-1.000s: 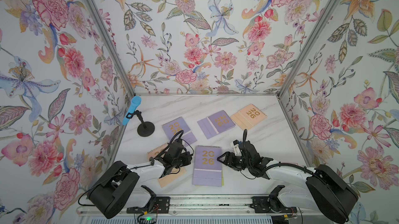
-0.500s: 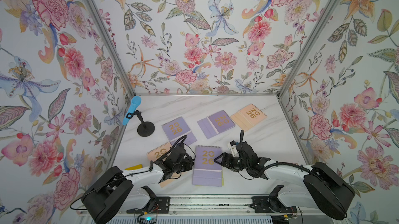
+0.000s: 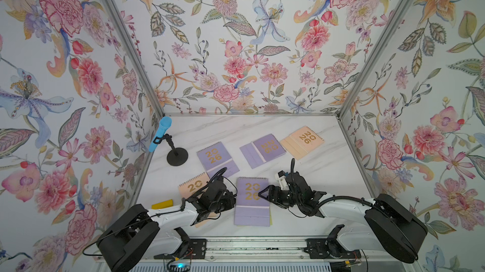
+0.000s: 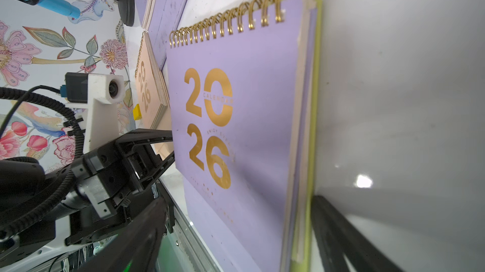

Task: Stack the calendars
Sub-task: Adjust the calendars at the calendar.

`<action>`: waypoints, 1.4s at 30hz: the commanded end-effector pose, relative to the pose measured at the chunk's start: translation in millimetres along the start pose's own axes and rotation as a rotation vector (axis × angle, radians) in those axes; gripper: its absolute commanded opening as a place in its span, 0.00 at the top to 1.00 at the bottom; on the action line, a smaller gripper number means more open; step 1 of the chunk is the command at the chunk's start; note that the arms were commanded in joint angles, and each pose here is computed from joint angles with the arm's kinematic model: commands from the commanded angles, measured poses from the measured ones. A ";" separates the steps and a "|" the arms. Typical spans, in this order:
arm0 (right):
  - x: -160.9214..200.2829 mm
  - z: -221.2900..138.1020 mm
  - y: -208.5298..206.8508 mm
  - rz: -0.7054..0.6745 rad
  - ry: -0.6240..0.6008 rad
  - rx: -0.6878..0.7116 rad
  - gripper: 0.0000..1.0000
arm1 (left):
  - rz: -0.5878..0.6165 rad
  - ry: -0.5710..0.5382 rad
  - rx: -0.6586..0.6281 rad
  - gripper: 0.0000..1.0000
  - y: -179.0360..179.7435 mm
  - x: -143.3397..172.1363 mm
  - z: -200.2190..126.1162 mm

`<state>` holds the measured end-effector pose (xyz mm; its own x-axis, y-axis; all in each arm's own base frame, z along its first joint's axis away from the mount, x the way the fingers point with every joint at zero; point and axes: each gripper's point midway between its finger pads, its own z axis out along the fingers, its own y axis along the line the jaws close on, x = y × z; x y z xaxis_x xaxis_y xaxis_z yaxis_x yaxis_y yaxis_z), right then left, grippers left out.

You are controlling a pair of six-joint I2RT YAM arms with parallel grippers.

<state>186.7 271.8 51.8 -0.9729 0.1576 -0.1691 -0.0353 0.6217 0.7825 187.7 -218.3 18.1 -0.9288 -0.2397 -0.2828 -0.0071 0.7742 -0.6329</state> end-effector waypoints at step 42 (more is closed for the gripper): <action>39.4 -14.3 -27.1 0.060 0.024 0.129 0.10 | 0.020 0.038 -0.075 1.00 -0.1 14.1 -15.6</action>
<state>152.7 269.0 51.0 -0.9759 0.1629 -0.1453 -0.0114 0.6266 0.7793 164.2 -219.0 20.2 -0.9493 -0.1941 -0.2474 -0.0086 0.8025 -0.5965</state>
